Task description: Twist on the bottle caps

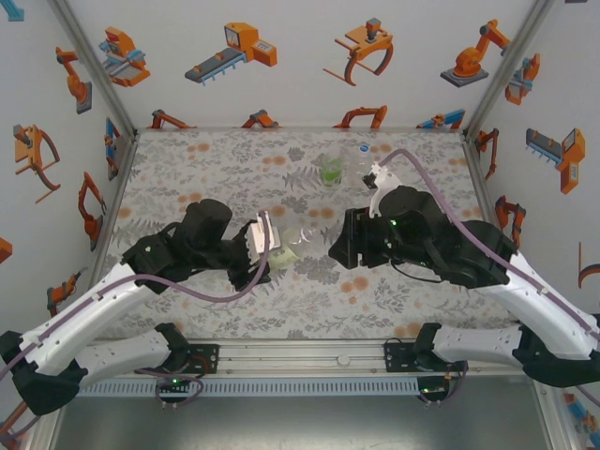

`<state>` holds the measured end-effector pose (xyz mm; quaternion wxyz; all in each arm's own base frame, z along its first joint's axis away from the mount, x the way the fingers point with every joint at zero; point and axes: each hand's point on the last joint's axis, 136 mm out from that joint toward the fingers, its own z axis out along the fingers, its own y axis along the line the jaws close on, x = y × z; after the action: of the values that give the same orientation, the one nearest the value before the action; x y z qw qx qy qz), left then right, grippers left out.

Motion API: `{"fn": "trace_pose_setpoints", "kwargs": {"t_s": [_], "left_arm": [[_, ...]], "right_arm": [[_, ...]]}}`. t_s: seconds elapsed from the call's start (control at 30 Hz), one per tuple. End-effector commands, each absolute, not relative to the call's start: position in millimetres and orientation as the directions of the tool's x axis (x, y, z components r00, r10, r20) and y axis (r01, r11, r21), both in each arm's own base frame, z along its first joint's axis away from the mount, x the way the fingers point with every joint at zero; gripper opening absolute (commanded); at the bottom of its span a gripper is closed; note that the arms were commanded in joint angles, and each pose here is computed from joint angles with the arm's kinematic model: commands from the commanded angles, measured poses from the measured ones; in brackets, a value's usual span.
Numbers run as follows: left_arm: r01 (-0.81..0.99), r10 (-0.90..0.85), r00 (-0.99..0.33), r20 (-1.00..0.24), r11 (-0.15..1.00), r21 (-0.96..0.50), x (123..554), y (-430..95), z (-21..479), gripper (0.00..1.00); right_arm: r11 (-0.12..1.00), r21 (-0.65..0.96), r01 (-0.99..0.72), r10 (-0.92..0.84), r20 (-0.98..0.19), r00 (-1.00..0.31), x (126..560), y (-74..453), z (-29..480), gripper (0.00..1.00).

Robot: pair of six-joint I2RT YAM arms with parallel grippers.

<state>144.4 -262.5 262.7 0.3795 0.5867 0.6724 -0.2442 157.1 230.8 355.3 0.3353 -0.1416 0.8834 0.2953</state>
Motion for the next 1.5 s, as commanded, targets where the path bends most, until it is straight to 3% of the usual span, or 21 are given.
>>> {"fn": "trace_pose_setpoints", "kwargs": {"t_s": [0.0,0.2,0.43,0.77,0.93,1.47], "left_arm": [[0.958,0.582,-0.082,-0.809,0.271,0.097,154,-256,264,0.00],[0.927,0.549,-0.126,-0.826,0.361,0.098,168,-245,266,0.00],[0.888,0.526,-0.149,-0.837,0.443,0.120,180,-232,271,0.00],[0.892,0.518,-0.135,-0.844,0.434,0.124,175,-229,272,0.00],[0.893,0.516,-0.136,-0.845,0.434,0.121,175,-229,274,0.00],[0.890,0.485,-0.145,-0.862,0.445,0.100,171,-227,279,0.00]], "right_arm": [[0.812,0.442,-0.380,-0.035,-0.613,-0.789,150,218,336,0.54],[0.917,0.332,-0.222,-0.086,-0.378,-0.922,127,210,258,0.49],[0.956,0.220,-0.196,-0.135,-0.265,-0.955,95,227,177,0.49],[0.947,0.184,-0.263,-0.235,-0.163,-0.958,49,242,77,0.52],[0.942,0.236,-0.238,-0.211,-0.135,-0.968,41,235,57,0.48],[0.972,0.149,-0.182,-0.173,-0.073,-0.982,30,216,37,0.44]]}}
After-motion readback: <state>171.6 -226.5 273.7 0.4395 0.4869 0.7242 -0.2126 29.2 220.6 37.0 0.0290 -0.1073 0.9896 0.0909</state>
